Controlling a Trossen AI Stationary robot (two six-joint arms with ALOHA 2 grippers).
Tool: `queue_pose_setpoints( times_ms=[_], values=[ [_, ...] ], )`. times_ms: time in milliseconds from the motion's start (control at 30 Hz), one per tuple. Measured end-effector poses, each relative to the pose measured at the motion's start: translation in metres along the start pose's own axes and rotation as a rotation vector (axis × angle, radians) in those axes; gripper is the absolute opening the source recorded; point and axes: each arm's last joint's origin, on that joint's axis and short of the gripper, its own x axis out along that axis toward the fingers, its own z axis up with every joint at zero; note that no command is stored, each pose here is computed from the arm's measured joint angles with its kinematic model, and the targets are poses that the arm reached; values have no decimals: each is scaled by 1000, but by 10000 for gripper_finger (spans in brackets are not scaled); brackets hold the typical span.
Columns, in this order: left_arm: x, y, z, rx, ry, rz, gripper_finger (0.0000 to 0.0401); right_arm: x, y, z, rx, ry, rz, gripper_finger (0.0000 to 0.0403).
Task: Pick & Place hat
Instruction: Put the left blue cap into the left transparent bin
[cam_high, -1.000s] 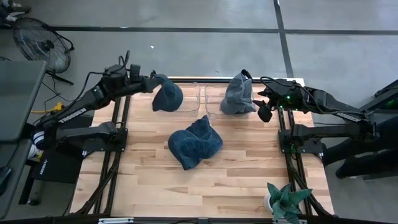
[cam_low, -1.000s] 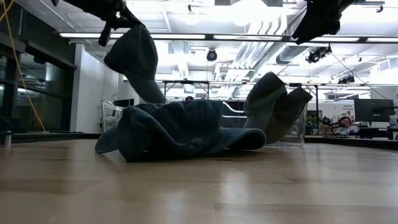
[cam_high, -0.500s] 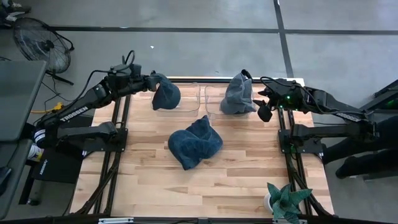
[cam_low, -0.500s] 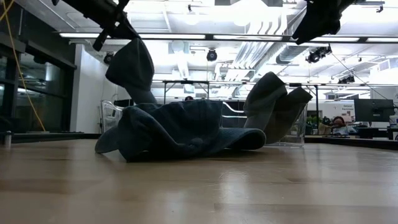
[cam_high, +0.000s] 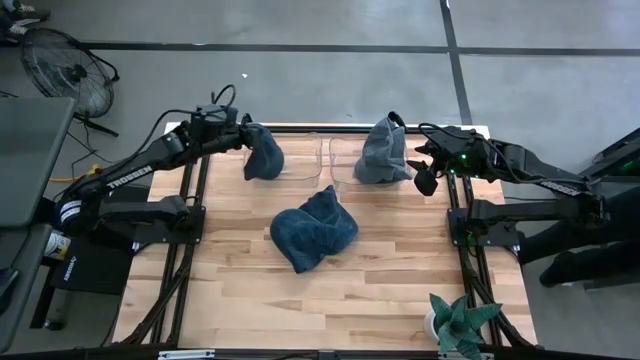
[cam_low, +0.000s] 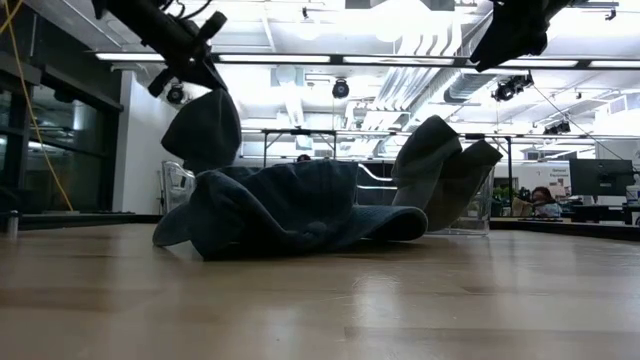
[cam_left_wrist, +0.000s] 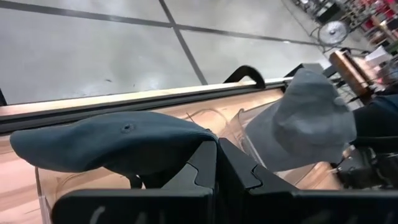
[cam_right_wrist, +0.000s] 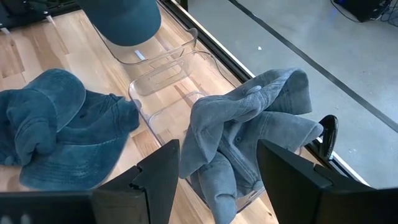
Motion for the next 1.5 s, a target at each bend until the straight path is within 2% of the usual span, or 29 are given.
queue_pose_setpoints(
  times_ms=[233, 467, 667, 900, 1267, 1400, 1500],
  values=[
    [16, 1, -5, 39, 48, 32, 0, 0, 0, 0, 2, -1, -7, 209],
    [29, -1, -2, 72, 7, 30, 0, 0, 0, 0, 4, -1, -7, 209],
    [29, 1, -4, 88, 17, 70, 0, 0, 0, 0, 7, 0, -7, 209],
    [28, 6, -11, 102, 93, 118, 0, 0, 0, 0, 6, 2, -7, 209],
    [27, 9, -15, 117, 129, 147, 0, 0, 0, -1, 6, 2, -15, 209],
    [27, 9, -15, 117, 131, 147, 16, 0, 0, -1, 6, 2, -16, 209],
    [27, 9, -15, 116, 131, 147, 47, 0, 0, -1, 6, 2, -15, 209]
  ],
)
